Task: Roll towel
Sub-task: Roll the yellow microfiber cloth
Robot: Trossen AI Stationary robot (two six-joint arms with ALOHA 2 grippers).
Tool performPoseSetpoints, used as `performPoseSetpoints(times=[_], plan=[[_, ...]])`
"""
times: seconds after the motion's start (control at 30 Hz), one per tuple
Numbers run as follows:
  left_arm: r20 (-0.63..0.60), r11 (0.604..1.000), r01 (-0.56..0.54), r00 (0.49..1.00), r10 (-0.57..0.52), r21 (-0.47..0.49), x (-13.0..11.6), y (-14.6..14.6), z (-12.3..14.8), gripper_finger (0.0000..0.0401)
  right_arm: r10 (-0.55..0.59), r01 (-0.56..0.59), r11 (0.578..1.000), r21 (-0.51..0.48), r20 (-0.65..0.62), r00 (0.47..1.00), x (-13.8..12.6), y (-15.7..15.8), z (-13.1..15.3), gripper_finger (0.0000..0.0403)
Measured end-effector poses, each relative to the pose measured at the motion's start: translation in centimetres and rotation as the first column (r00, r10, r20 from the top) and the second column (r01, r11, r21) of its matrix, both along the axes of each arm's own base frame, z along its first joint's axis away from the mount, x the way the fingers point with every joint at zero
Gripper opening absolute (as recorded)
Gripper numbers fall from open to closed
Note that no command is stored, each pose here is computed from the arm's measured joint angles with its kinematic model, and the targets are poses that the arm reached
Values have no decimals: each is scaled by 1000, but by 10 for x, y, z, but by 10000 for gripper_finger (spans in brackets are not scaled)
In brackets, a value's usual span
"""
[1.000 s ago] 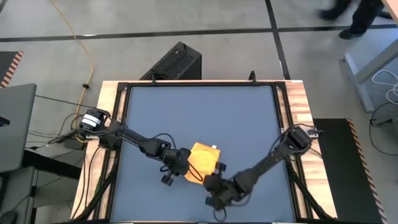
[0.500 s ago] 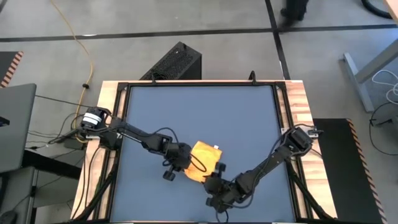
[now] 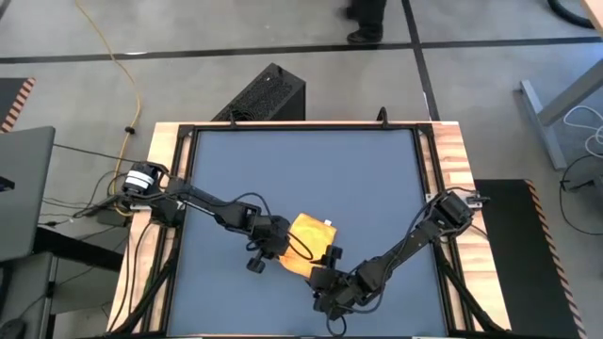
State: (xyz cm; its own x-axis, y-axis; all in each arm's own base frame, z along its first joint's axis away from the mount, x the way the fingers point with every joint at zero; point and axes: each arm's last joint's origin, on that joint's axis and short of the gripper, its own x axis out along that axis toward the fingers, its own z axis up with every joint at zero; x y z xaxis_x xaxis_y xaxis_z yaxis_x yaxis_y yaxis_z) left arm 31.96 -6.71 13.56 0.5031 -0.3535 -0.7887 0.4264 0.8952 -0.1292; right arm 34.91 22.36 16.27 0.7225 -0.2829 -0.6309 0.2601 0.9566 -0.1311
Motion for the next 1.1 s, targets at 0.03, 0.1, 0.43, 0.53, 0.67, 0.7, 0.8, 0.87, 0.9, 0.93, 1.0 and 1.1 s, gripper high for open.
performPoseSetpoints(times=[0.03,0.1,0.43,0.53,0.67,0.7,0.8,0.87,0.9,0.93,1.0,1.1], plan=[[0,1000,0,1000,0,0,0,0,0,8,0,0,1000,-1,-1,1000,0,0,0,291],[0,1000,0,1000,0,0,0,0,0,8,-1,1,1000,2,5,1000,0,0,0,291],[-3,1000,-1,1000,1,1,0,0,0,9,22,-26,997,-79,-55,998,0,12,-33,291],[-12,1000,-6,1000,6,2,-1,0,0,9,8,-13,994,-106,-47,999,4,14,-35,291],[-19,1000,-4,1000,4,5,-1,0,-1,9,10,-13,995,-94,-29,1000,6,17,-30,286],[-17,1000,-4,1000,4,4,-1,0,-1,9,13,-16,995,-94,-29,999,6,18,-30,284],[-13,1000,-2,1000,2,5,-1,0,-1,9,17,-19,996,-92,-27,999,5,20,-30,279],[-13,1000,-2,1000,2,5,-1,0,-1,9,13,-16,996,-90,-28,1000,5,19,-29,274],[-13,1000,-2,1000,2,5,-1,0,-1,9,13,-16,996,-90,-29,1000,5,19,-30,271],[-13,1000,-2,1000,2,5,-1,0,-1,9,13,-16,996,-89,-28,1000,5,19,-30,267],[-13,1000,-2,1000,2,5,-1,0,-1,9,13,-15,996,-88,-27,1000,5,19,-29,256],[-13,1000,-2,1000,2,5,-1,0,-1,9,10,-12,996,-84,-24,1000,5,19,-29,229]])
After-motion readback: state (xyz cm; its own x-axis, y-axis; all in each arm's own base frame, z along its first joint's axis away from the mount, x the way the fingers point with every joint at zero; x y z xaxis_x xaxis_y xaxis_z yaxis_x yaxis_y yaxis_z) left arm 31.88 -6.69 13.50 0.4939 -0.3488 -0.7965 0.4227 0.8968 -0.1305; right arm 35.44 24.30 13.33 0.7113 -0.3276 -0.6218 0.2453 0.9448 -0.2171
